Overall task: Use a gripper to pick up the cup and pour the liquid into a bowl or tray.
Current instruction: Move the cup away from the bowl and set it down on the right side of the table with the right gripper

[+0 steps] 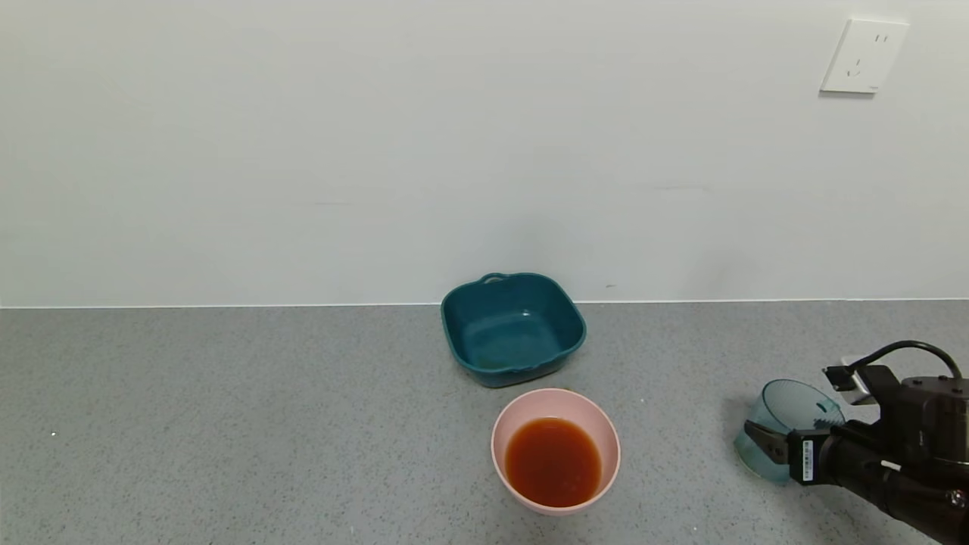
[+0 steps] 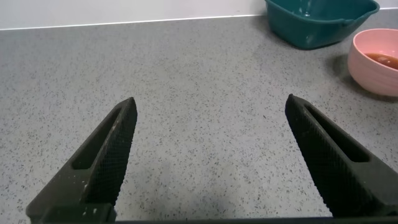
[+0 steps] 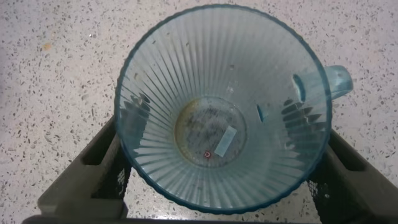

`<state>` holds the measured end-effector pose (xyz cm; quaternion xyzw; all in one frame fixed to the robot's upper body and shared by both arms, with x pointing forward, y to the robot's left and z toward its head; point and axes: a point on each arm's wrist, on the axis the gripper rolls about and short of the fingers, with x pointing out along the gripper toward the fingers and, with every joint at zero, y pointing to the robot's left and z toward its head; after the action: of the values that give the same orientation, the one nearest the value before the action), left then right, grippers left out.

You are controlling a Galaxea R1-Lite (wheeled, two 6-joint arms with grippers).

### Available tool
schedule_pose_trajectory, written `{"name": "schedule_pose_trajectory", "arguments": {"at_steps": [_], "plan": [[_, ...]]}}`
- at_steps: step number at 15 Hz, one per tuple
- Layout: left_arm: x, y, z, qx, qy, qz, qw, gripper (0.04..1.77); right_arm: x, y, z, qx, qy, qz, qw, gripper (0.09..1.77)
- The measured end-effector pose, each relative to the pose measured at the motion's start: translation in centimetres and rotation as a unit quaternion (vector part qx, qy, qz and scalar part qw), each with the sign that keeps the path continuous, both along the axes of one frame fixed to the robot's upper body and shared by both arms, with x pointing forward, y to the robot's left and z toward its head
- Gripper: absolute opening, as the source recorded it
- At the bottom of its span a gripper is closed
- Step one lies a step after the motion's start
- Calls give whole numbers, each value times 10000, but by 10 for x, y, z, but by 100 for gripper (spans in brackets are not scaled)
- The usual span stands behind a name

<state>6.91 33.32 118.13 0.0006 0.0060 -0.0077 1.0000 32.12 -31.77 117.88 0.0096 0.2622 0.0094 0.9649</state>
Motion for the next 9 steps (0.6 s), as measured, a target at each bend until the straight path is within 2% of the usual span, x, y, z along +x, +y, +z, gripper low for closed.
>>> {"name": "schedule_pose_trajectory", "arguments": {"at_steps": [9], "plan": [[0, 0, 0, 2, 0, 0, 10000, 172, -10, -1, 7, -52, -86, 59, 9999, 168]]}}
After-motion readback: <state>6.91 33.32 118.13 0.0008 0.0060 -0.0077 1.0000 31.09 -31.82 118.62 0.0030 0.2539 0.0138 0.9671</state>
